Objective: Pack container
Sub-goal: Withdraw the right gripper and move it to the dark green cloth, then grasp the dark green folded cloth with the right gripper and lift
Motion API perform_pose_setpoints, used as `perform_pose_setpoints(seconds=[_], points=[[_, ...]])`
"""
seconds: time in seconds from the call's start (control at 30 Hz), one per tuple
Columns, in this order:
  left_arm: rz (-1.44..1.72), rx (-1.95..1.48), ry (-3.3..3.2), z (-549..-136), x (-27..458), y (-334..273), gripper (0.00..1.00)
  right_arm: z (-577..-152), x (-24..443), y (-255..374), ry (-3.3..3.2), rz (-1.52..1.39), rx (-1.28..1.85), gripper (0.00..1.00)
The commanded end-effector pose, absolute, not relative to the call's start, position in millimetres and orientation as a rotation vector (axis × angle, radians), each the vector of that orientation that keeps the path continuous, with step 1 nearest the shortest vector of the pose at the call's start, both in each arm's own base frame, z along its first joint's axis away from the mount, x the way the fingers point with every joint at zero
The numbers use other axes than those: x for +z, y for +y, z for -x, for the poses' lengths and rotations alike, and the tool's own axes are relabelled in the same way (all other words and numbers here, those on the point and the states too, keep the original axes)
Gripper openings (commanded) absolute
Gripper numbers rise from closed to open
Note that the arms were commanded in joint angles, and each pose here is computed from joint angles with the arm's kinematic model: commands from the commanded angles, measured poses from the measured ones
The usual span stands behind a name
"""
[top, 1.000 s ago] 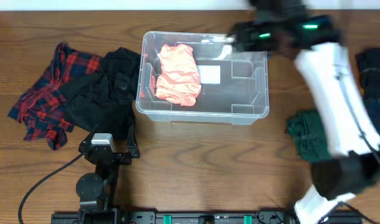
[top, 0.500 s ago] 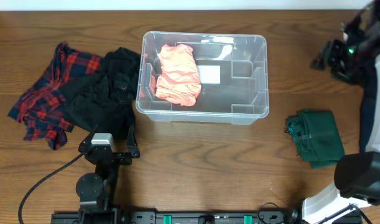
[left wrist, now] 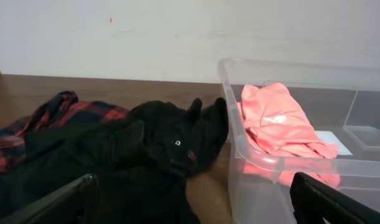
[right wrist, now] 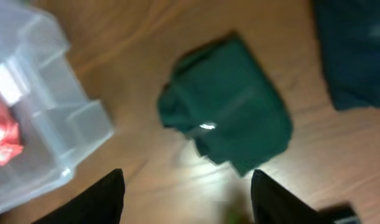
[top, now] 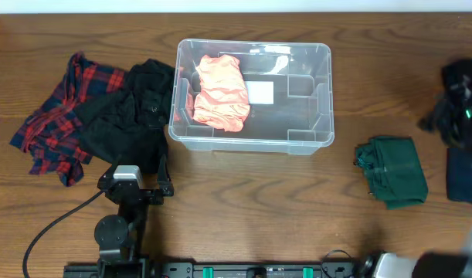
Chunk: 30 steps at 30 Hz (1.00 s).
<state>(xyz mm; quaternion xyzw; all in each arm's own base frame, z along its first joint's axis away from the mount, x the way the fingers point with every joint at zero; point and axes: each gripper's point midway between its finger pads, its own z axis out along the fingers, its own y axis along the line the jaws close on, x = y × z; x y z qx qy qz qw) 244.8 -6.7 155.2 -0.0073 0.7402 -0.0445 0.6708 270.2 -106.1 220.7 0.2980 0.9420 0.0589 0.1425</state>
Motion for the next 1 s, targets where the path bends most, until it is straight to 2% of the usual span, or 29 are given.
perform_pose_setpoints(seconds=[0.0, 0.23, 0.67, 0.97], points=[[0.011, -0.108, 1.713, -244.1, 139.8, -7.9, 0.98, -241.4, 180.3, -117.4, 2.718, -1.020, 0.174, 0.63], [0.011, -0.108, 1.713, -244.1, 139.8, -7.9, 0.98, -209.1, 106.7, -126.6, 2.659, -1.306, 0.314, 0.62], [0.012, -0.108, 1.713, -244.1, 139.8, -7.9, 0.98, -184.1, 39.2, -122.6, 2.512, -1.625, 0.368, 0.63], [0.012, -0.108, 1.713, -244.1, 139.8, -7.9, 0.98, -178.8, 14.2, -121.8, 2.485, -1.632, 0.330, 0.63]])
